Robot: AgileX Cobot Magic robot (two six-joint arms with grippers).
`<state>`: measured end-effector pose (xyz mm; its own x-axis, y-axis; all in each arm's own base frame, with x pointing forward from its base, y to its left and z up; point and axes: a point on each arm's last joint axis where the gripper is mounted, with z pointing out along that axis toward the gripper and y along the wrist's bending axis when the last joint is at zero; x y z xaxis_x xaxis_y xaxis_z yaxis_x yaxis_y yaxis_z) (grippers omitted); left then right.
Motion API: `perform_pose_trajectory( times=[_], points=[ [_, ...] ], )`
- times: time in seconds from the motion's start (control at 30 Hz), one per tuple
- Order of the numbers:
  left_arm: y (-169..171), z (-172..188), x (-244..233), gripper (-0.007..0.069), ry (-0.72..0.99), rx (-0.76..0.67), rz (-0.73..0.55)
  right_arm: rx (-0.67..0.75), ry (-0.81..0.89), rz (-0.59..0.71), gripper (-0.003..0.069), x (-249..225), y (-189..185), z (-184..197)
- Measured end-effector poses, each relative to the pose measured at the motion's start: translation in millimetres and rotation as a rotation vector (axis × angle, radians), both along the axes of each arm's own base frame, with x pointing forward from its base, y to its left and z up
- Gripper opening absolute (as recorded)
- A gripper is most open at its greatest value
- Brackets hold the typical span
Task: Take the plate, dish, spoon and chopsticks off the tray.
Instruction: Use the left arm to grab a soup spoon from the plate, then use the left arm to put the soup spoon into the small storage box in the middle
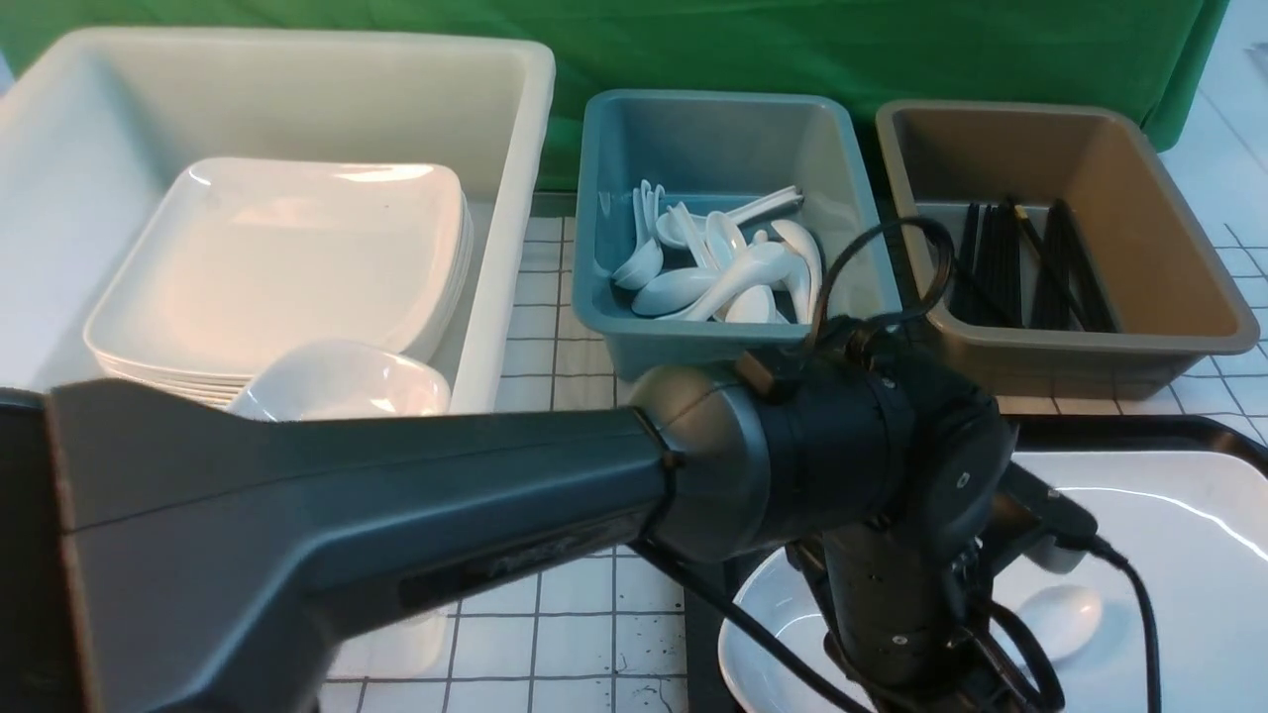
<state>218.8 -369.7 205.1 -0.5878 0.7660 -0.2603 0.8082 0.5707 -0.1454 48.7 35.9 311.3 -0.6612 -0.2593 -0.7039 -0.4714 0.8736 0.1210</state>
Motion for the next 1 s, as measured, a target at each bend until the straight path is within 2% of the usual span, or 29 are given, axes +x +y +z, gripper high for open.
perform_pose_trajectory(
  times=[0.23,0.33,0.47,0.6,0.63,0.73,0.9,1.0],
  points=[
    [14,40,4,0.0088,-0.06,-0.069,0.032,-0.003,0.006,0.001,0.0147,0,0,0],
    [30,64,14,0.0088,-0.079,-0.118,0.091,-0.003,0.006,0.001,0.0147,0,0,0],
    [50,78,33,0.0088,-0.081,-0.138,0.165,-0.002,0.004,0.001,0.0149,0,0,0],
    [90,93,80,0.0088,-0.056,-0.191,0.345,0.003,-0.004,-0.001,0.0154,0,0,0],
    [92,94,82,0.0088,-0.05,-0.199,0.354,0.003,-0.004,-0.001,0.0155,0,0,0],
    [130,113,120,0.0088,-0.029,-0.318,0.515,0.006,-0.011,-0.002,0.0165,1,0,1],
    [171,137,151,0.0088,-0.082,-0.423,0.596,0.021,-0.045,-0.01,0.0179,3,1,3],
    [192,150,168,0.0087,-0.104,-0.429,0.606,0.035,-0.076,-0.017,0.0189,5,1,6]
  ],
)
